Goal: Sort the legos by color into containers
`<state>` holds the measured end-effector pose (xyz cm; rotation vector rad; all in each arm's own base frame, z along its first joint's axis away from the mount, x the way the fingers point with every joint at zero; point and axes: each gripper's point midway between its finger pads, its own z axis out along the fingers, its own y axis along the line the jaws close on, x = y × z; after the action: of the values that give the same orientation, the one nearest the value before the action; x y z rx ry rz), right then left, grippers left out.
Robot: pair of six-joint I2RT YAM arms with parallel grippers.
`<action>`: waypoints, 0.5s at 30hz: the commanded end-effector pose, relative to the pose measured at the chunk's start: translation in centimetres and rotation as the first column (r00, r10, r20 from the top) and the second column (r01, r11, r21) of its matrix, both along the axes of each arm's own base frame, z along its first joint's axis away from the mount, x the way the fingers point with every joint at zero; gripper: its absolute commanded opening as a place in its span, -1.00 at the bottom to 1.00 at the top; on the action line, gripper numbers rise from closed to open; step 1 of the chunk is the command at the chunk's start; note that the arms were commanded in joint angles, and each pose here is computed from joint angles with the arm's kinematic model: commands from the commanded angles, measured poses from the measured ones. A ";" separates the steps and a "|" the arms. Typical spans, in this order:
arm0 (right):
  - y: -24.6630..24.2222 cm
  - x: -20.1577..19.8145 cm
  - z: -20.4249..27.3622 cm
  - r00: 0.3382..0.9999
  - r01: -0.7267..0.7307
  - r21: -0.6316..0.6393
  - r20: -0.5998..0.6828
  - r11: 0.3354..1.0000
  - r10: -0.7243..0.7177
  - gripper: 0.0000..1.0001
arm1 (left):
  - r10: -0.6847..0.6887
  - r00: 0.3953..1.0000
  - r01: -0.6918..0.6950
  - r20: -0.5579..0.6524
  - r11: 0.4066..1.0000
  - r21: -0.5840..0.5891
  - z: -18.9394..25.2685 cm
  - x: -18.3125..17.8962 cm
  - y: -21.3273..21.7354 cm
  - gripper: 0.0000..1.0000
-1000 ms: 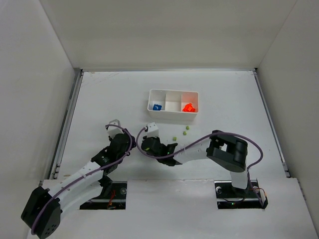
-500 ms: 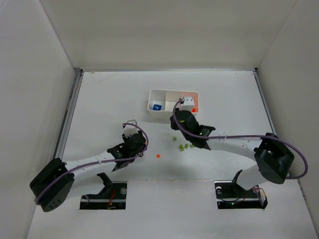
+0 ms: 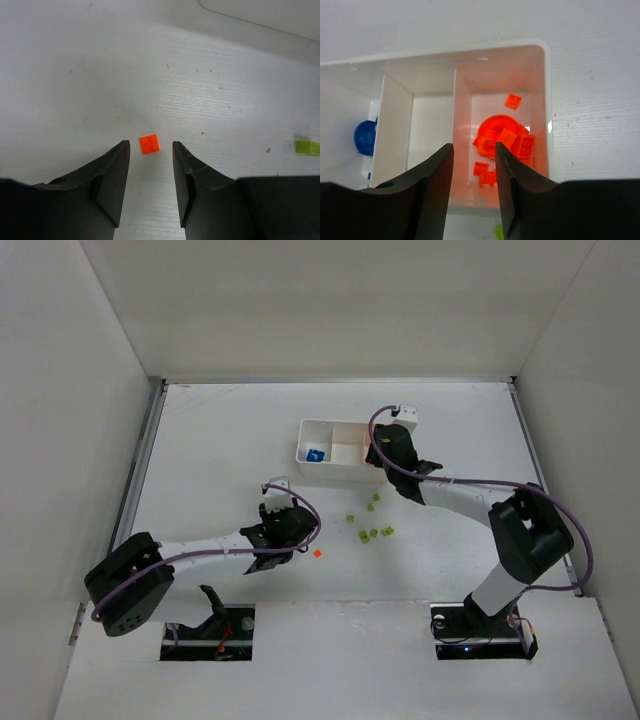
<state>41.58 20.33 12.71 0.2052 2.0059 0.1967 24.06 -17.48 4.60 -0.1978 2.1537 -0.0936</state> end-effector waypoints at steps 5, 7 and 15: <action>1.0 0.2 6.0 0.988 -0.035 0.061 0.152 0.998 0.026 0.05 | 0.132 0.991 -0.132 0.003 0.991 -0.018 0.9 0.5 0.6 -0.29; 1.3 -0.8 6.1 0.987 -0.048 0.066 0.155 0.997 0.037 0.05 | 0.141 0.990 -0.141 -0.021 0.990 -0.030 0.5 0.2 0.3 -0.30; 2.3 -4.5 5.8 0.983 -0.108 0.081 0.155 0.991 0.094 0.05 | 0.236 0.969 -0.242 -0.069 0.967 -0.083 -1.2 -0.5 0.5 -0.32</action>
<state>37.72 22.33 17.12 0.1305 1.9109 0.3194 23.34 -17.17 3.05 -0.3904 2.2076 -0.0359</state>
